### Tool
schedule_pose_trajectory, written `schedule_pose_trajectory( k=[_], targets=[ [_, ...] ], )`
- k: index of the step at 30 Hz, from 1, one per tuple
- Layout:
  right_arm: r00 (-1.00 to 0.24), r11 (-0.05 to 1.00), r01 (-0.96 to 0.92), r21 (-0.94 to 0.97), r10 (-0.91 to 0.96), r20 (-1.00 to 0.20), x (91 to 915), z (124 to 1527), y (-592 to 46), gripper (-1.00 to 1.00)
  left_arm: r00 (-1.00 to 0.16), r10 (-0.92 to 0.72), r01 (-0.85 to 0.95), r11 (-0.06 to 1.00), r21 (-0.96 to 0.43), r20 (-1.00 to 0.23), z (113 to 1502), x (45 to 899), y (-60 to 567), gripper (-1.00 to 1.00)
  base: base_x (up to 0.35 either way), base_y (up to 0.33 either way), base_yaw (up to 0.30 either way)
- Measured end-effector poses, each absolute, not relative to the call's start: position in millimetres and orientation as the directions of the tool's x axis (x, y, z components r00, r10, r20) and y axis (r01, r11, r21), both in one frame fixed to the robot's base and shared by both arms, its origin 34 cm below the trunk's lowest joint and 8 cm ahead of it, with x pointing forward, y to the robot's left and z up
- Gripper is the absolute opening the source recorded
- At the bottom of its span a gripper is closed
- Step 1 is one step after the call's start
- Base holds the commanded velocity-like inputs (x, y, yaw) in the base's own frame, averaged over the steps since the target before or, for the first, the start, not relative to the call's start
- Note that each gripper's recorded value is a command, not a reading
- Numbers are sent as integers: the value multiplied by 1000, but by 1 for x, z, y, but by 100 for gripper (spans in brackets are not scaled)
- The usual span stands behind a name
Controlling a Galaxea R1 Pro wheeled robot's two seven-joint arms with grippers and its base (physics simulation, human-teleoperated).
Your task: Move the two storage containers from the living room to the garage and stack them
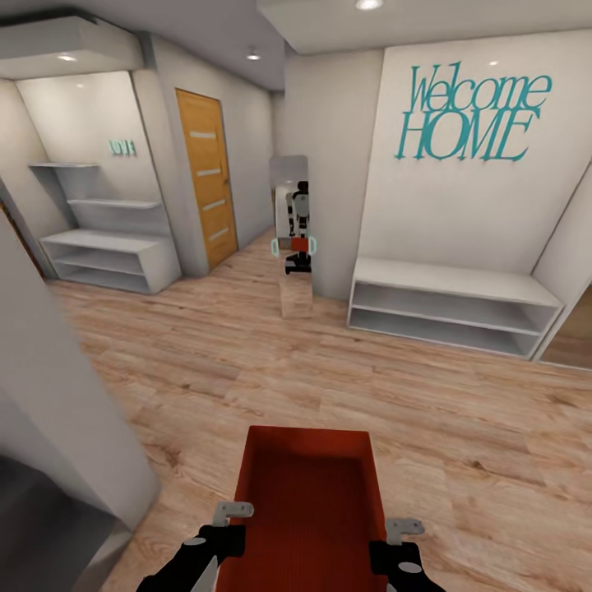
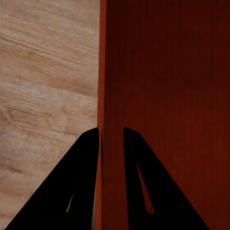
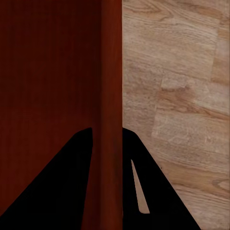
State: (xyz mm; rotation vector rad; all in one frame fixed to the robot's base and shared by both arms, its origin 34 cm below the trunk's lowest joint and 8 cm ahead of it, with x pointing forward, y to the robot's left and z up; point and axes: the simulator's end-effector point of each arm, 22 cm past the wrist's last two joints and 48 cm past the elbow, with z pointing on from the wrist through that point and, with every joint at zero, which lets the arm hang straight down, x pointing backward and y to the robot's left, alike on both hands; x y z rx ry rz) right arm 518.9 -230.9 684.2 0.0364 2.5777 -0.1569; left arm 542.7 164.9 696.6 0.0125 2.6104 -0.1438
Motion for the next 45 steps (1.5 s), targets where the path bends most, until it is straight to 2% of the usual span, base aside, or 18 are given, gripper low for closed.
schedule_pose_trajectory(
  k=[40, 45],
  targets=[
    [-847, 993, 58, -105, -7, -531, 519, 684, -231, -100, -864, -18, 37, 994, -100, -503, 697, 543, 165, -100, 323, 0, 0],
    [-848, 993, 56, -105, -8, -531, 519, 684, -231, -100, -864, -19, 36, 994, -100, -503, 697, 543, 165, -100, 323, 0, 148]
  ],
)
